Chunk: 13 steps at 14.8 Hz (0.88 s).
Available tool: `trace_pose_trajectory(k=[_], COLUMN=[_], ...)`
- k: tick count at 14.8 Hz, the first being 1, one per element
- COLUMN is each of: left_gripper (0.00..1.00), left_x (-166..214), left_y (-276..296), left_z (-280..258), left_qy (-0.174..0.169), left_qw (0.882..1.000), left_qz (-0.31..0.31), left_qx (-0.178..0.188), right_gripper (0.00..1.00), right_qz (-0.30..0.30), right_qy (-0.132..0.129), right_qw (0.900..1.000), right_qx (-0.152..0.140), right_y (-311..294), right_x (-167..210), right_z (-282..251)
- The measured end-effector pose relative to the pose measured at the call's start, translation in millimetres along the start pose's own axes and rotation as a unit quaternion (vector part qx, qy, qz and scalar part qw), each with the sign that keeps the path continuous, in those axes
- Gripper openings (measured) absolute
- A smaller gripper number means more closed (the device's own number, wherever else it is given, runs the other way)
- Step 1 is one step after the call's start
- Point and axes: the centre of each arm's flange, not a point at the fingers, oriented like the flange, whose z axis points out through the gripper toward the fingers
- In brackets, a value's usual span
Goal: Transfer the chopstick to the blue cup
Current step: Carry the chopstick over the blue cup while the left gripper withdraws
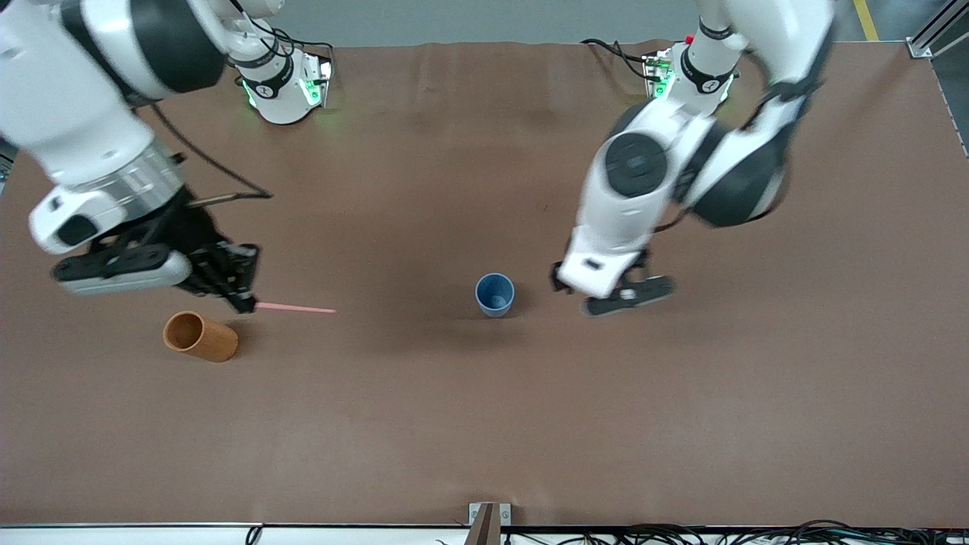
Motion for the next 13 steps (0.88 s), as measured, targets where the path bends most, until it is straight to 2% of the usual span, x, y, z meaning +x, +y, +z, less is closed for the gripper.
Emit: trace_pose_trajectory(k=[2, 6, 9, 13], left_gripper=[1.0, 1.0, 1.0, 1.0], left_x=[19, 55, 67, 37], left_y=[-55, -153, -221, -256], left_z=[-32, -55, -73, -127], left_qy=[-0.001, -0.018, -0.024, -0.016], left_qw=[0.999, 0.995, 0.989, 0.985], left_qz=[0.032, 0.095, 0.147, 0.169], left_qx=[0.0, -0.018, -0.02, -0.018], right_gripper=[0.08, 0.08, 0.08, 0.08], right_qz=[-0.004, -0.04, -0.054, -0.073], right_qy=[0.023, 0.036, 0.024, 0.006], right_qw=[1.0, 0.998, 0.998, 0.997], right_qx=[0.001, -0.012, 0.001, 0.021], right_y=[-52, -122, -161, -188], right_x=[-18, -58, -87, -113], right_z=[8, 50, 83, 112])
